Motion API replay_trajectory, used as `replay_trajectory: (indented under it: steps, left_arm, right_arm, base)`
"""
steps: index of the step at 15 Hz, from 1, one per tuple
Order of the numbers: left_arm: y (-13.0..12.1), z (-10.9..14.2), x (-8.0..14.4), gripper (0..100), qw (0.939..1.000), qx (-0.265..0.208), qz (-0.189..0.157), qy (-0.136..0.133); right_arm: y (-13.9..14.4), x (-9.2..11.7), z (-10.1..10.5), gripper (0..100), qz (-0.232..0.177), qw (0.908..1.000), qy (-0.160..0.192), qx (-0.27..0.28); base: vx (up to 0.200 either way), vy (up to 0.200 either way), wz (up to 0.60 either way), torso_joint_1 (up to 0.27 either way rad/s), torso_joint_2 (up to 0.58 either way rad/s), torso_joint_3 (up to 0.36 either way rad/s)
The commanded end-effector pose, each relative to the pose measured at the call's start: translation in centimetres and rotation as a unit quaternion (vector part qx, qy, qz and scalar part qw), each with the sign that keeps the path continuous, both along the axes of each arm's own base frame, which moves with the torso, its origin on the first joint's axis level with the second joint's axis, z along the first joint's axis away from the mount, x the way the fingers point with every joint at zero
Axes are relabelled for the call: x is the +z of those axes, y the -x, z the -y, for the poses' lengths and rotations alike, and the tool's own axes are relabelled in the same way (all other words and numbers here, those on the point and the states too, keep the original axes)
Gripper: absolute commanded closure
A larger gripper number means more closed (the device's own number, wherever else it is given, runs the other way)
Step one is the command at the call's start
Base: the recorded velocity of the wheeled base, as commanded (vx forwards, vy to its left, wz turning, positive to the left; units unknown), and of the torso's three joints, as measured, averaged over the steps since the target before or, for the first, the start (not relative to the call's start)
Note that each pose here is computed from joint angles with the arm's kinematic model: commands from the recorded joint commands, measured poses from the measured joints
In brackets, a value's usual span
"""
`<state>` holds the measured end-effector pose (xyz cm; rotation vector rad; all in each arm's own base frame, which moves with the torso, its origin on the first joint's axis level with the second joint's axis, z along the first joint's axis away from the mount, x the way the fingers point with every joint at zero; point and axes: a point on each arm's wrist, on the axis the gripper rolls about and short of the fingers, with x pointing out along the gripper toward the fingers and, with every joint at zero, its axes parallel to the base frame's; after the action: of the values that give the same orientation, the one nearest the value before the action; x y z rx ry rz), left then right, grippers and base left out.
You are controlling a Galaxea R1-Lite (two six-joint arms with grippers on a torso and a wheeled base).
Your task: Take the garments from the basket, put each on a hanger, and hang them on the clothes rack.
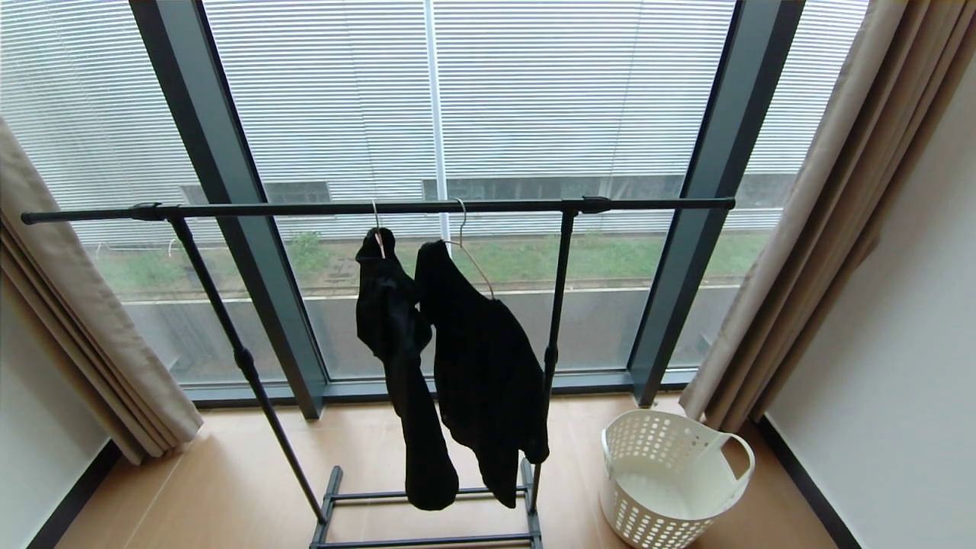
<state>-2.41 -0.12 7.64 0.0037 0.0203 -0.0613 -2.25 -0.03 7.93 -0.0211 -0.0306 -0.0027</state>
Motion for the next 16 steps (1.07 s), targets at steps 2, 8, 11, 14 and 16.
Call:
replay_trajectory:
  steps: [2, 8, 11, 14, 16]
  left_arm:
    - [0.00, 0.00, 0.00, 0, 1.0000, 0.000, 0.000, 0.000]
    - [0.00, 0.00, 0.00, 0, 1.0000, 0.000, 0.000, 0.000]
    - [0.00, 0.00, 0.00, 0, 1.0000, 0.000, 0.000, 0.000]
    - [0.00, 0.00, 0.00, 0, 1.0000, 0.000, 0.000, 0.000]
    - [0.00, 0.00, 0.00, 0, 1.0000, 0.000, 0.000, 0.000]
  right_arm:
    - [0.00, -0.01, -0.01, 0, 0.000, 1.0000, -0.002, 0.002]
    - [-0.01, 0.00, 0.00, 0, -0.001, 1.0000, -0.002, 0.001]
    - [-0.01, 0.00, 0.00, 0, -0.001, 1.0000, -0.002, 0.001]
    - [-0.01, 0.00, 0.00, 0, -0.001, 1.0000, -0.003, 0.001]
    - [-0.01, 0.00, 0.00, 0, -0.001, 1.0000, -0.003, 0.001]
  base:
    - [0.000, 0.000, 0.00, 0.000, 0.00, 0.000]
    - [0.000, 0.000, 0.00, 0.000, 0.00, 0.000]
    - [0.000, 0.000, 0.00, 0.000, 0.00, 0.000]
    - [0.000, 0.000, 0.00, 0.000, 0.00, 0.000]
    - [0.000, 0.000, 0.00, 0.000, 0.00, 0.000]
